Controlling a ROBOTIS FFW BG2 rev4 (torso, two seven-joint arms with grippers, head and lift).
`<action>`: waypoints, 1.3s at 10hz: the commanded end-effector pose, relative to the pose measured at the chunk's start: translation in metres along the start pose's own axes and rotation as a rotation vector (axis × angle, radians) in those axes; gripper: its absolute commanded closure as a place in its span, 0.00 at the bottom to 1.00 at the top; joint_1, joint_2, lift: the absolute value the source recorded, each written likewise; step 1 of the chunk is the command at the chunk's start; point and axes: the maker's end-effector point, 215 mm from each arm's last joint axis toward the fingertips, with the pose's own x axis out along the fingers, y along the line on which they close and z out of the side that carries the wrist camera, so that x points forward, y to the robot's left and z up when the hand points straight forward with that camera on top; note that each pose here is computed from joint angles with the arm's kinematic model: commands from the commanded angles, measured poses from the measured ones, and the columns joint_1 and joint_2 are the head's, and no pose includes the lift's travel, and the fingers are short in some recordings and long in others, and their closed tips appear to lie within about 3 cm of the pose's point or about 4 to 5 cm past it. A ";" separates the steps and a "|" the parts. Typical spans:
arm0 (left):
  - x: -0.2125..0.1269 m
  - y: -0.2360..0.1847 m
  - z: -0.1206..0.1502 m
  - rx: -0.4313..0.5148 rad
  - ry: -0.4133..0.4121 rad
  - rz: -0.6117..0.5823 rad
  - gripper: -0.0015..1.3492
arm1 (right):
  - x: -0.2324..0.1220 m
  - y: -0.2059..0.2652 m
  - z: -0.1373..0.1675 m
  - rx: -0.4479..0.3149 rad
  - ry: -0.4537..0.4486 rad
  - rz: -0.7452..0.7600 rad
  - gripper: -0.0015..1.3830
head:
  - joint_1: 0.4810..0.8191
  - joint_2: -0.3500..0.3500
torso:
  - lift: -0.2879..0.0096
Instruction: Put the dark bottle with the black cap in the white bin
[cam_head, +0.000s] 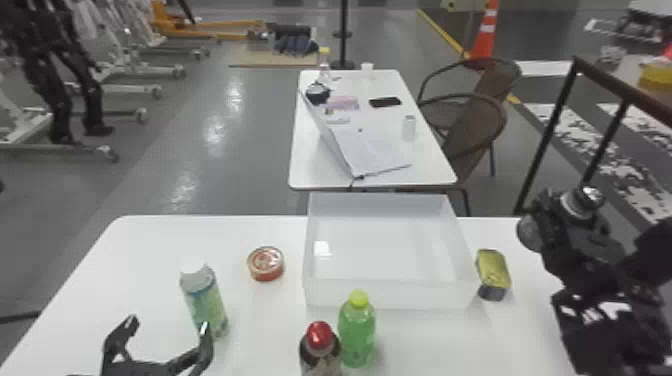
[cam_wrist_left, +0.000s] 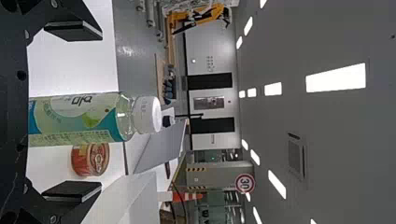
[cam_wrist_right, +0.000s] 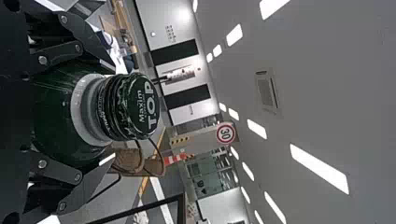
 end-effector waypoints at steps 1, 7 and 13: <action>0.000 -0.002 -0.001 -0.007 0.002 0.001 0.12 | 0.018 0.012 -0.010 0.017 0.003 0.011 0.65 | 0.20 0.50 | 0.63; 0.000 -0.001 -0.005 -0.010 0.007 0.002 0.12 | 0.058 0.066 -0.081 0.127 0.119 0.142 0.65 | 0.20 0.50 | 0.63; 0.002 -0.002 -0.007 -0.016 0.007 -0.002 0.12 | 0.044 0.084 -0.139 0.136 0.308 0.159 0.65 | 0.20 0.50 | 0.63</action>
